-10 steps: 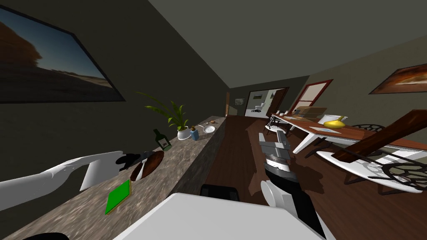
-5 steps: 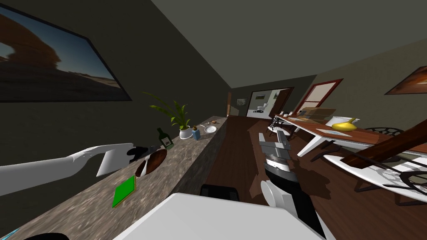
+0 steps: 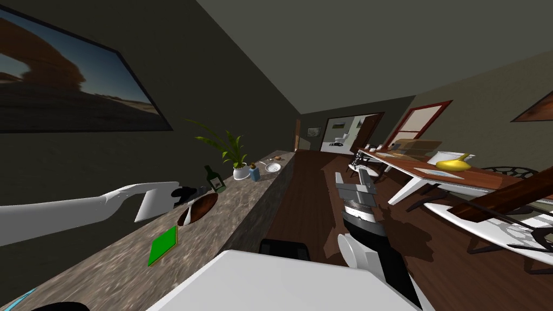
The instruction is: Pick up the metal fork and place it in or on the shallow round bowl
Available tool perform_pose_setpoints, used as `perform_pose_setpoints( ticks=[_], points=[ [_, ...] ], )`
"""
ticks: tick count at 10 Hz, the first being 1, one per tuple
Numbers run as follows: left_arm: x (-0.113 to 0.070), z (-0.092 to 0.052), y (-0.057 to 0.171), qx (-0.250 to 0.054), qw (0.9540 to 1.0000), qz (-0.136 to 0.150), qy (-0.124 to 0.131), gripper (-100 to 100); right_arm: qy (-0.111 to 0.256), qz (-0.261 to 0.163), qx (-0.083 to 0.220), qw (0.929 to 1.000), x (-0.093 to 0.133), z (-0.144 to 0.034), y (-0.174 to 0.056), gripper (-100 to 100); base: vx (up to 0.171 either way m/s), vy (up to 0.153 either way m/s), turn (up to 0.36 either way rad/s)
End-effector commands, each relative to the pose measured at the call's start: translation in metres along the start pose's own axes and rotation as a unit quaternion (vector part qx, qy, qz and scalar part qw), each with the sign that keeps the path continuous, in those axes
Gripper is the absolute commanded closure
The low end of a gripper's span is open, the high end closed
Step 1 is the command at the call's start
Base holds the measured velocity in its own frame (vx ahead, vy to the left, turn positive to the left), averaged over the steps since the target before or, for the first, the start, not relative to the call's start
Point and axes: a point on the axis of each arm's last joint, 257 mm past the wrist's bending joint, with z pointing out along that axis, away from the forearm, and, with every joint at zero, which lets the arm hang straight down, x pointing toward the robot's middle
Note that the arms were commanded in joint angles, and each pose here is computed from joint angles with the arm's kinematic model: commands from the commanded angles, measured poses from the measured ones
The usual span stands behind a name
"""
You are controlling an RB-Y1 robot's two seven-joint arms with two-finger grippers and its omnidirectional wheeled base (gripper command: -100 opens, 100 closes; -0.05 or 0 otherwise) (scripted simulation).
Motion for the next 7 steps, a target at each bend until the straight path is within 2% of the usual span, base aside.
perform_pose_setpoints(
  ticks=[1,2,7],
  points=[
    [0.0,0.0,0.0,0.0,1.0,0.0,0.0,-100,0.0,0.0,0.0,1.0,0.0,0.0,0.0,0,0.0,0.0,0.0],
    [0.0,0.0,0.0,0.0,1.0,0.0,0.0,0,0.0,0.0,0.0,1.0,0.0,0.0,0.0,0,0.0,0.0,0.0],
    [0.0,0.0,-0.0001,0.0,1.0,0.0,0.0,0,0.0,0.0,0.0,1.0,0.0,0.0,0.0,0,0.0,0.0,0.0]
  ],
)
